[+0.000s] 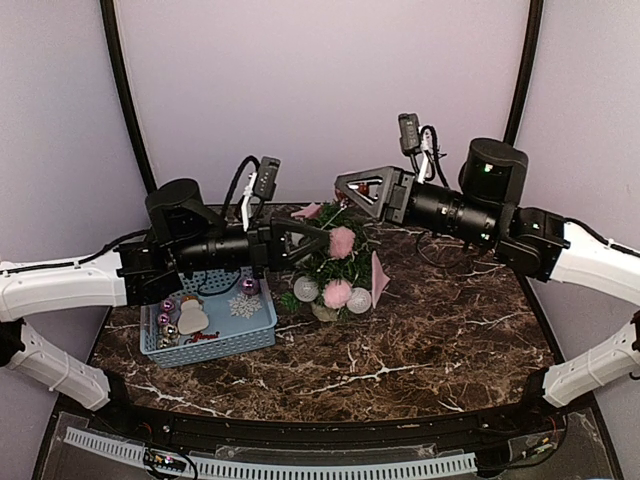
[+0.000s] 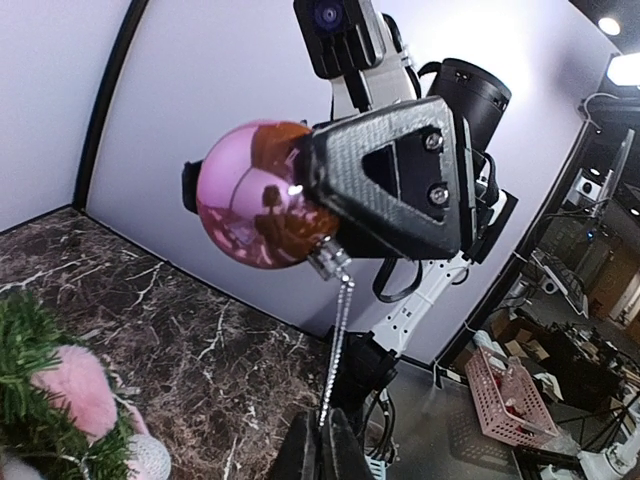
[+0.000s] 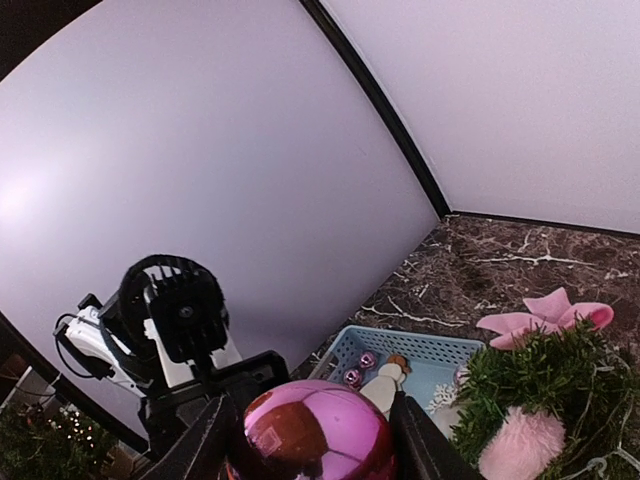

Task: Decorate the small christmas tree
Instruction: Hang the ornament bell on the branch.

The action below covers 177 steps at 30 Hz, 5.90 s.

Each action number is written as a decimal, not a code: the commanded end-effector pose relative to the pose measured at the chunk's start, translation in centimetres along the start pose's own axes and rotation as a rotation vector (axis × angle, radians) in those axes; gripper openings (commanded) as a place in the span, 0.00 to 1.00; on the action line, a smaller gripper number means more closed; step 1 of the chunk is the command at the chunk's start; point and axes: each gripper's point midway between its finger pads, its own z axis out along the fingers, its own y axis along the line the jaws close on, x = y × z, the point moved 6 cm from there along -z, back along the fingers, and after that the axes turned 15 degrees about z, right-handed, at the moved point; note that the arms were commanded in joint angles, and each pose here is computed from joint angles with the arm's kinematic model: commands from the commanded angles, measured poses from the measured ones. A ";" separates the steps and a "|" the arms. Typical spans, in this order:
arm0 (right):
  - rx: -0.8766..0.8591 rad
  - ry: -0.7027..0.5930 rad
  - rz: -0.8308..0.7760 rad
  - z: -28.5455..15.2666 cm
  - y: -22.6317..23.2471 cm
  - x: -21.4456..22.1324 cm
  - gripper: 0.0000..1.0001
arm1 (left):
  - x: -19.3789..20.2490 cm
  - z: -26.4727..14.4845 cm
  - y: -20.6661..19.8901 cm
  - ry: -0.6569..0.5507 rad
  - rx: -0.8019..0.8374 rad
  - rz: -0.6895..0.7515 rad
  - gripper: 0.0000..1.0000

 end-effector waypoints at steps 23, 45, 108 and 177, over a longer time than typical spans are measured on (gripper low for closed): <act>0.296 -0.216 -0.050 3.4 -5.9 -0.6 0.46 | 1.7 -2.7 6.8 0.136 -0.337 -0.156 0.00; 0.401 -0.234 -0.101 4.7 -7.2 -0.9 0.46 | 0.7 -1.0 8.4 0.124 -0.292 -0.172 0.00; 0.507 -0.213 -0.110 4.2 -8.9 0.0 0.45 | 4.0 -1.4 9.7 0.197 -0.323 -0.229 0.00; 0.631 -0.171 -0.215 6.1 -10.5 1.9 0.46 | 4.6 -0.3 11.8 0.230 -0.412 -0.236 0.00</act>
